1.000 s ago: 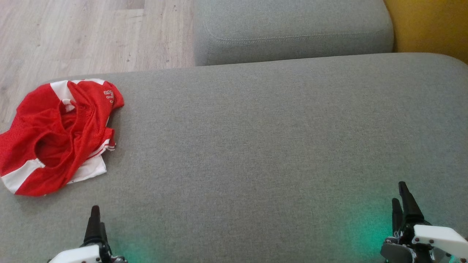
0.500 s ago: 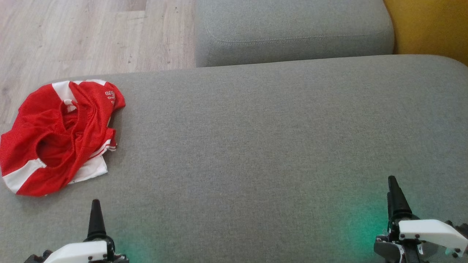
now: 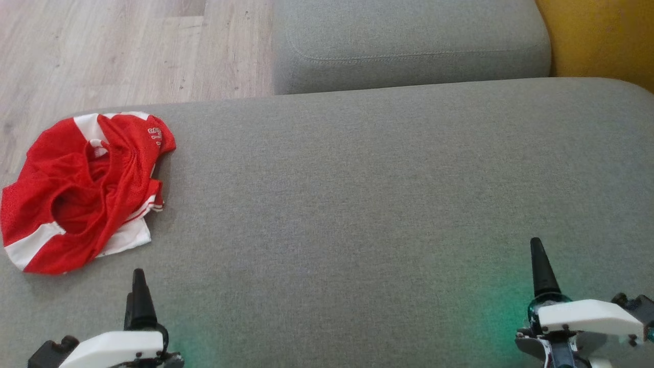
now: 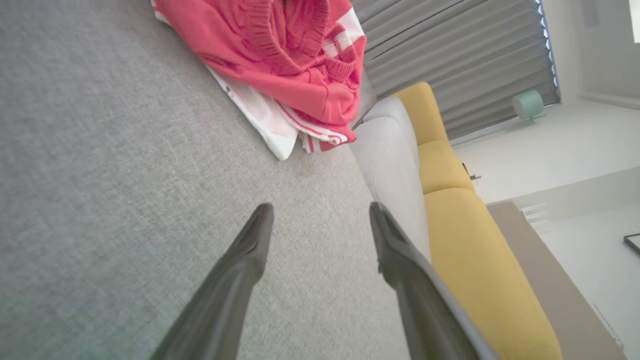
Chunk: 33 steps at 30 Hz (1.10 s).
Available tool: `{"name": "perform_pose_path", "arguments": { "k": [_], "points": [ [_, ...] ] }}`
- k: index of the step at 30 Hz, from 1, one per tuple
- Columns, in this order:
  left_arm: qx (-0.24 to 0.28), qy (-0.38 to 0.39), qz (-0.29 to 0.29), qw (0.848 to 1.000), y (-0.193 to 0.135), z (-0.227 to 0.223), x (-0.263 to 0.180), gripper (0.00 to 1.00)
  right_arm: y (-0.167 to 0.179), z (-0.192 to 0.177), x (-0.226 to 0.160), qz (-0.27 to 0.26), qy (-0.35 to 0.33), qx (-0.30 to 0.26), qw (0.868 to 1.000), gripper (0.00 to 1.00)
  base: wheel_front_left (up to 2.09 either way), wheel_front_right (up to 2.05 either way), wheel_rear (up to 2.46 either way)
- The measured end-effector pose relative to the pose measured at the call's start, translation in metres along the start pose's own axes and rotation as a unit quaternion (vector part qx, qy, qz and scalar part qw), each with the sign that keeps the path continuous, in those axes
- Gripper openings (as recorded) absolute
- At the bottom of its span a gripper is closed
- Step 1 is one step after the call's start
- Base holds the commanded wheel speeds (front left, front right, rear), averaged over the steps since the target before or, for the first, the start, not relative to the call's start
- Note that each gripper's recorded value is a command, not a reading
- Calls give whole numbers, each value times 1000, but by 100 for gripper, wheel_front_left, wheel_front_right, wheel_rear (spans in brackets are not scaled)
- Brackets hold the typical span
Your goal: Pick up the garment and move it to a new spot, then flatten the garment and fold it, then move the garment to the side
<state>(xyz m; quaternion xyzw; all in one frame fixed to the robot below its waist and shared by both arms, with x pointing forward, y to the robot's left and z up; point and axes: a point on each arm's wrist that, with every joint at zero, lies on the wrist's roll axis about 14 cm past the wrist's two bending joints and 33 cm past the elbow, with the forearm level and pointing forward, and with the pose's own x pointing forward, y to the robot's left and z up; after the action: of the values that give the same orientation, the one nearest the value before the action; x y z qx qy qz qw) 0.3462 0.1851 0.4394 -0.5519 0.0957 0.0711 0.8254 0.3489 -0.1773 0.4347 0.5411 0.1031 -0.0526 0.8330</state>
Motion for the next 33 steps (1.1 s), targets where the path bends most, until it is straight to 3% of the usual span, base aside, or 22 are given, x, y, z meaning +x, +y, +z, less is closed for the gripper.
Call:
{"name": "perform_pose_path", "arguments": {
  "k": [15,33],
  "points": [
    [92,-17,-3,996,-9,3,-1,100,16,-5,1,26,1,-118,993,100,0,0,0],
    [220,-37,-19,975,-22,3,-7,100,32,-18,-1,60,4,-238,969,100,0,0,0]
  ]
}}
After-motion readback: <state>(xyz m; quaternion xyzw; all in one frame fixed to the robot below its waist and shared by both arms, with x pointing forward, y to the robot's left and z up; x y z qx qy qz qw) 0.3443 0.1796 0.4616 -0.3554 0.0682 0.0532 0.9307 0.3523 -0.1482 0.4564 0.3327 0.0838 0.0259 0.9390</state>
